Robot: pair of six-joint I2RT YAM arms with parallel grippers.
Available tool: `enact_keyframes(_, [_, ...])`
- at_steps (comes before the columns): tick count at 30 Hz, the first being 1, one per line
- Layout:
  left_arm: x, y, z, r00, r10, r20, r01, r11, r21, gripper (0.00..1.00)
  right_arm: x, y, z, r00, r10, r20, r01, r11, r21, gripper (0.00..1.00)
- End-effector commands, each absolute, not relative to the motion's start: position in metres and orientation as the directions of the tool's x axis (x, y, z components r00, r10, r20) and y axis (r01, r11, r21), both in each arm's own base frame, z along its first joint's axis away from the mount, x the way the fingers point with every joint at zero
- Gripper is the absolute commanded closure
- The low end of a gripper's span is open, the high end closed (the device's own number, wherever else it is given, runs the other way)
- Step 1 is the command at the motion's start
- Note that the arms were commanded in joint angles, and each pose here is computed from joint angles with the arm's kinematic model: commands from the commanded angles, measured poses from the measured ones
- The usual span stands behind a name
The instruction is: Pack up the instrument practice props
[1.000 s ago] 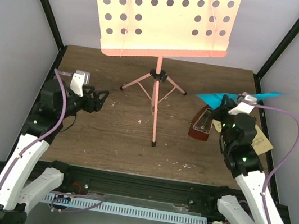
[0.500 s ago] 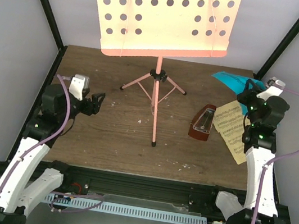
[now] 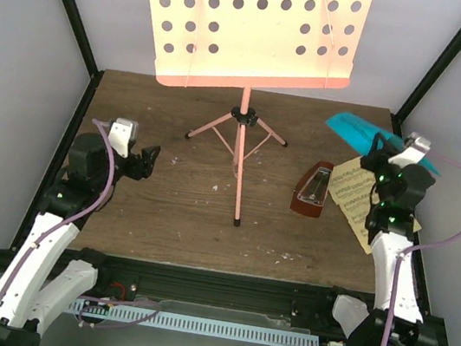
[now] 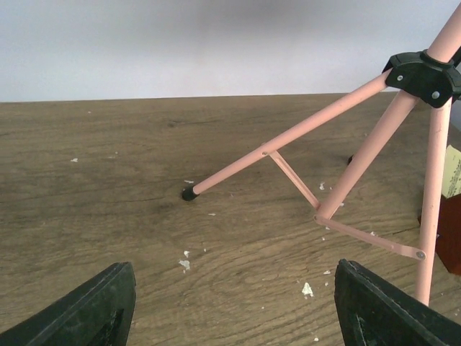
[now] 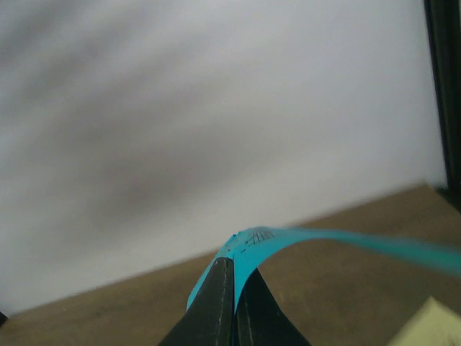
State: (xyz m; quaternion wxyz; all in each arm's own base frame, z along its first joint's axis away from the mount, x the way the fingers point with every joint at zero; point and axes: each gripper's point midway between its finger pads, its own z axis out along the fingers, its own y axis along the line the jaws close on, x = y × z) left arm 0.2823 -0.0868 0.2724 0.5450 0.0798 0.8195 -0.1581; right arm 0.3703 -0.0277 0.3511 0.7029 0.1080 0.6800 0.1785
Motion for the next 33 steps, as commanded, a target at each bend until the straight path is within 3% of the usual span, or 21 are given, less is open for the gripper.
enact_keyframes(1, [0.282,-0.085,0.271,-0.378,-0.031,-0.925,0.307,0.939,-0.157,0.23,0.371,-0.045,0.271,-0.073,0.497,-0.865,0.029,0.868,0.496,0.99])
enact_keyframes(9, [0.282,-0.086,0.268,-0.389,-0.028,-0.921,0.308,0.938,-0.159,0.23,0.356,-0.034,0.157,-0.288,0.687,-0.667,0.180,0.723,0.667,0.99])
enact_keyframes(12, [0.282,-0.085,0.268,-0.388,-0.028,-0.921,0.303,0.940,-0.156,0.23,0.346,-0.045,0.126,-0.281,0.743,-0.607,0.310,0.669,0.676,0.99])
enact_keyframes(18, [0.282,-0.085,0.268,-0.388,-0.028,-0.921,0.302,0.941,-0.155,0.23,0.342,-0.044,0.106,-0.290,0.792,-0.537,0.366,0.610,0.703,0.99])
enact_keyframes(25, [0.281,-0.084,0.268,-0.388,-0.029,-0.921,0.297,0.942,-0.155,0.23,0.332,-0.049,0.120,-0.248,0.779,-0.576,0.363,0.626,0.690,0.72])
enact_keyframes(31, [0.280,-0.082,0.269,-0.385,-0.029,-0.922,0.292,0.944,-0.152,0.22,0.324,-0.065,0.158,-0.161,0.721,-0.674,0.372,0.677,0.635,0.29])
enact_keyframes(33, [0.280,-0.081,0.268,-0.385,-0.029,-0.922,0.286,0.946,-0.150,0.22,0.320,-0.070,0.173,-0.133,0.697,-0.704,0.376,0.693,0.615,0.20])
